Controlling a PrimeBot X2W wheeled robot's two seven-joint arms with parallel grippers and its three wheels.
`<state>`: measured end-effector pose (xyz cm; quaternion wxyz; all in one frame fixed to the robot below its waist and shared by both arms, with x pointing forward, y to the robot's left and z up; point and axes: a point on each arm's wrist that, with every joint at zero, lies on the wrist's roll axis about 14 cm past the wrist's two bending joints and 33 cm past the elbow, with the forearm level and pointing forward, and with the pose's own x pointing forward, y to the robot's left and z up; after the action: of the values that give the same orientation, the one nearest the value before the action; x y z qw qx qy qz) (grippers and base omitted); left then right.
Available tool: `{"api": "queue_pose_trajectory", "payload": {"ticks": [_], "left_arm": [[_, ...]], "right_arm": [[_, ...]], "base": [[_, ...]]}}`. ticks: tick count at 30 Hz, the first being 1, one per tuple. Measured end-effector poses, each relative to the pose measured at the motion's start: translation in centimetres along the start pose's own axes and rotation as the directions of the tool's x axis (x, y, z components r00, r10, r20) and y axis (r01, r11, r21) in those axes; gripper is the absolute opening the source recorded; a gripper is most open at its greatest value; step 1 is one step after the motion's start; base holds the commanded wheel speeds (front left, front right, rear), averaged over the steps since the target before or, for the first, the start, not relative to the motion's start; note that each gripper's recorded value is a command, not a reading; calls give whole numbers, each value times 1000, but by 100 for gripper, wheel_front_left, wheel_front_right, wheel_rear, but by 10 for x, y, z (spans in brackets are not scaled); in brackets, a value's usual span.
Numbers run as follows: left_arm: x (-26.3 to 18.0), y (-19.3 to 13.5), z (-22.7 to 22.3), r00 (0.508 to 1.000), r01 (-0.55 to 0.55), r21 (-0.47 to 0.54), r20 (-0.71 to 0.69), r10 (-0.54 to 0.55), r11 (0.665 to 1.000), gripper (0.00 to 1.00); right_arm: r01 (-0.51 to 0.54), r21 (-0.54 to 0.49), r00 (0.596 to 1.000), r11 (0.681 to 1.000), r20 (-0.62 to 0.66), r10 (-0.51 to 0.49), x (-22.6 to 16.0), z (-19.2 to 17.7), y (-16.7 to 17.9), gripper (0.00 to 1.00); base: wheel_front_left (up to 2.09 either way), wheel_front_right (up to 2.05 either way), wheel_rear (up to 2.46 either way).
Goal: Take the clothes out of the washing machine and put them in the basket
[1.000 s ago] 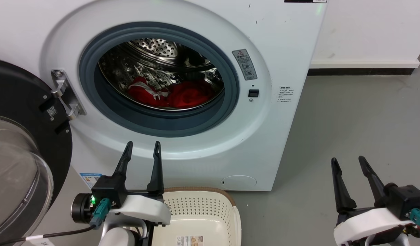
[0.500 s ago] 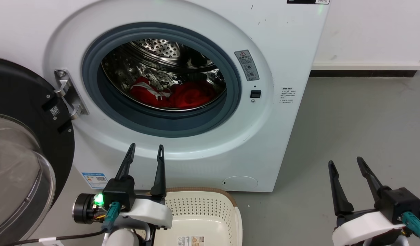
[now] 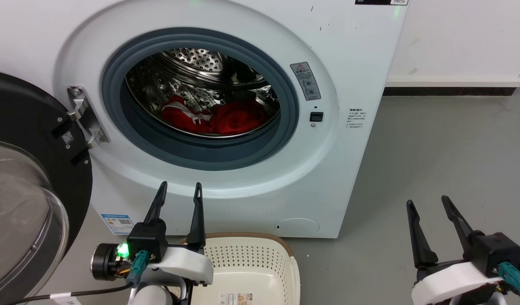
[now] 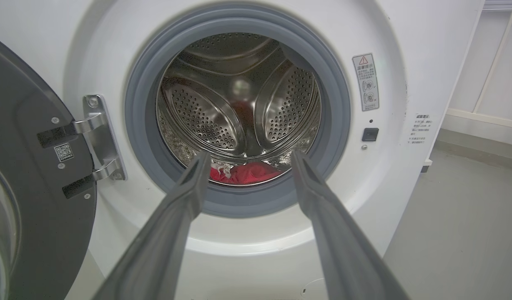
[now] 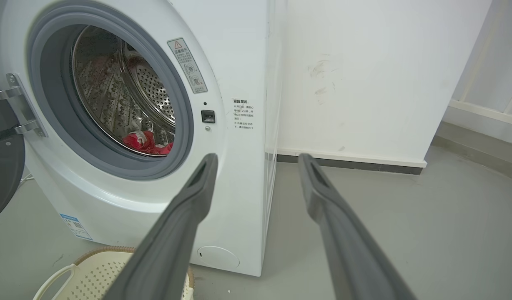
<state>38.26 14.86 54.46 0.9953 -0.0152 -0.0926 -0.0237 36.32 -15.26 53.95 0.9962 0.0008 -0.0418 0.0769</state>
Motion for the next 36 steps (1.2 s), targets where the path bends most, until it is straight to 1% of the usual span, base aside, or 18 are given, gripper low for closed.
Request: {"api": "queue_pose_trajectory", "payload": {"ticks": [9, 14, 19, 26, 36], "left_arm": [[7, 3, -6, 1000, -13, 11, -16, 13, 1000, 100], [28, 5, -15, 999, -12, 15, -34, 12, 1000, 100], [62, 7, -31, 998, -7, 10, -63, 7, 1000, 100], [116, 15, -68, 991, 8, 33, -137, -4, 999, 100], [193, 21, -135, 965, 57, 77, -259, -35, 995, 100]], "right_arm": [[-6, 9, 1000, 1000, -16, 6, 2, -5, 2, 100], [-15, 9, 1000, 1000, -13, 15, 14, -5, 3, 100], [-21, 2, 999, 1000, -26, 21, 30, -12, 3, 100], [-36, 10, 998, 999, -50, 36, 55, -31, 4, 100], [-28, 35, 992, 999, -121, 32, 80, -75, -3, 100]], "base": [[0, 0, 0], [0, 0, 0], [0, 0, 0], [0, 0, 0], [0, 0, 0]]}}
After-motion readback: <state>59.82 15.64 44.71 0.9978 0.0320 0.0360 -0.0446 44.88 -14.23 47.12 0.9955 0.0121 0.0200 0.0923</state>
